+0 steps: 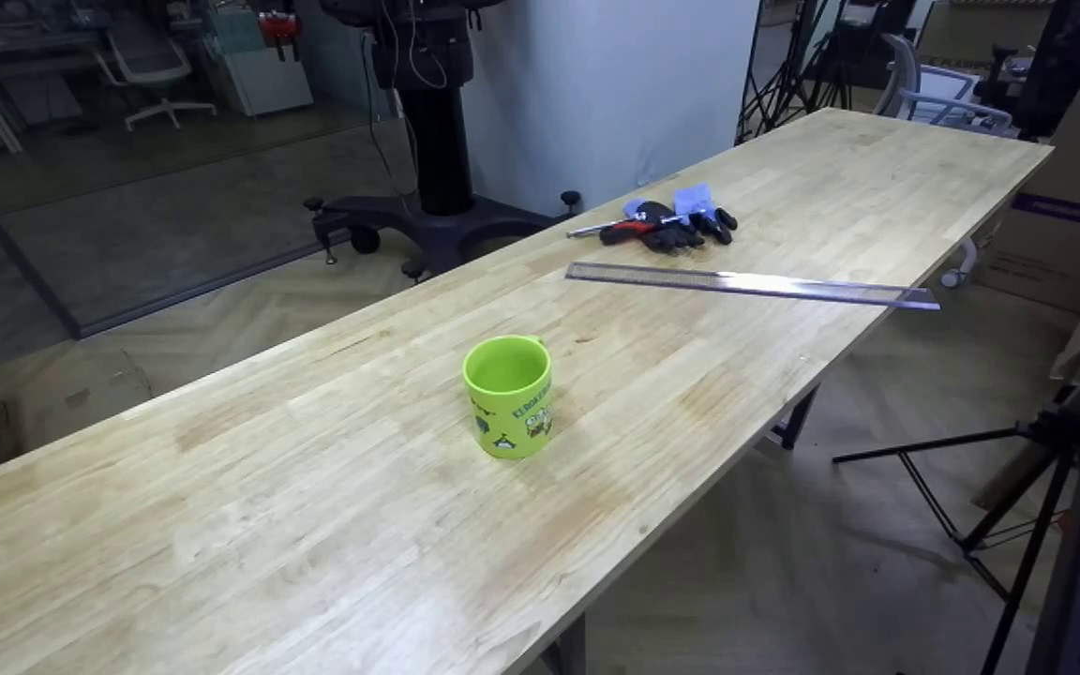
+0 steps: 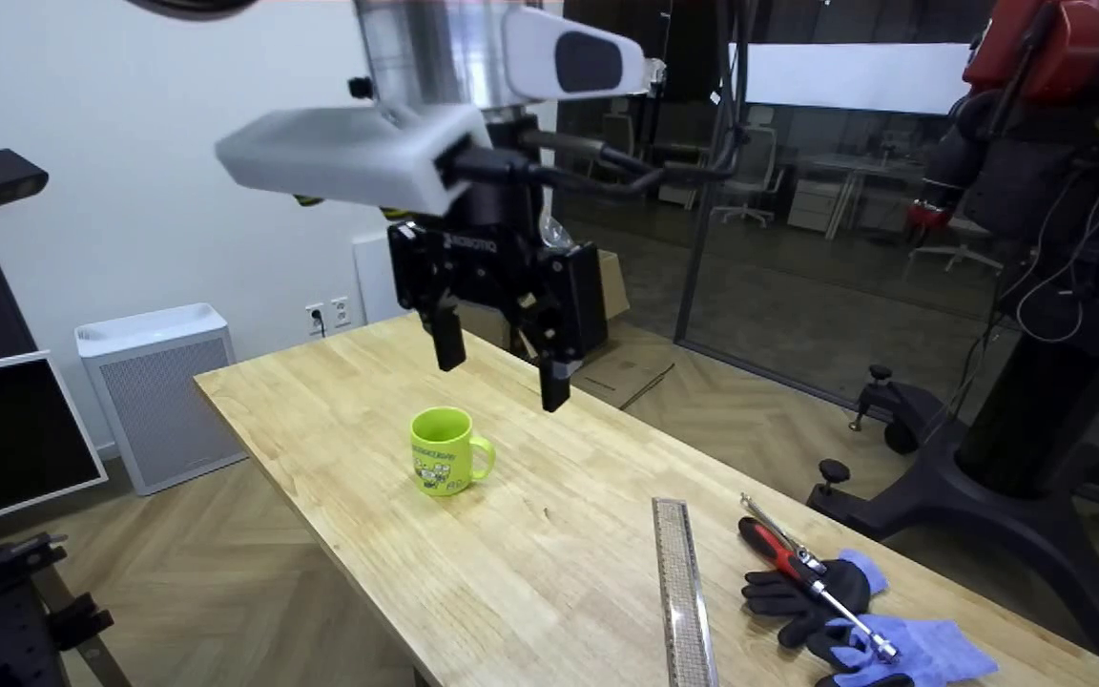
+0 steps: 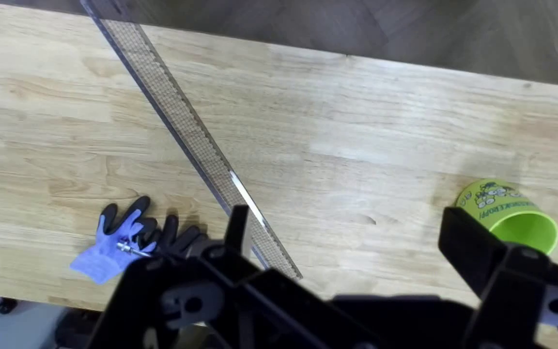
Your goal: Move the mug slightly to the right
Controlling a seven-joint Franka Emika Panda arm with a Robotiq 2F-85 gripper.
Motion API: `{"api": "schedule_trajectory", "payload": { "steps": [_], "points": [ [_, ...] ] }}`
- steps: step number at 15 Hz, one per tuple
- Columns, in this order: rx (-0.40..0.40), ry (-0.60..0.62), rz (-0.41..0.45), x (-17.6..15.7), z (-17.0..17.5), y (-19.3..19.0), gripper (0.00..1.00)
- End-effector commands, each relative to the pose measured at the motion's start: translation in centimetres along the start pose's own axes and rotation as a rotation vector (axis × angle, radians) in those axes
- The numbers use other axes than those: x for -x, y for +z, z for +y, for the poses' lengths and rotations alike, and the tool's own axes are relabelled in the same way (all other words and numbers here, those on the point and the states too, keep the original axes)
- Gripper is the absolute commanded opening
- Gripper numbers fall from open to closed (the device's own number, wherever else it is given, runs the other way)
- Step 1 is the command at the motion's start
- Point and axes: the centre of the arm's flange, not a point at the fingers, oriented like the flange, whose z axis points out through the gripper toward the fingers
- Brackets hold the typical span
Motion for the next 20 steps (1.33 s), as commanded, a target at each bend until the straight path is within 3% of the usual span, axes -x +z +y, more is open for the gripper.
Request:
{"api": "schedule_trajectory", "payload": {
  "steps": [1, 5, 9, 10, 12, 16, 20],
  "points": [
    [-0.054, 0.037, -0.045, -6.1, 1.3, 3.4, 1.0],
    [-0.017, 0.038, -0.112, -10.9, 0.0, 8.0, 1.0],
    [0.049, 0.01, -0.116, -15.8, -5.5, 12.2, 1.0],
    [0.01, -0.004, -0.112, -12.1, -3.8, 10.9, 1.0],
    [0.021, -0.017, -0.12, -13.8, -6.1, 12.6, 1.0],
    [0.038, -0.039, -0.13, -14.9, -6.6, 13.1, 1.0],
    [0.107, -0.247, -0.174, -18.0, -11.7, 15.0, 1.0]
  ]
}}
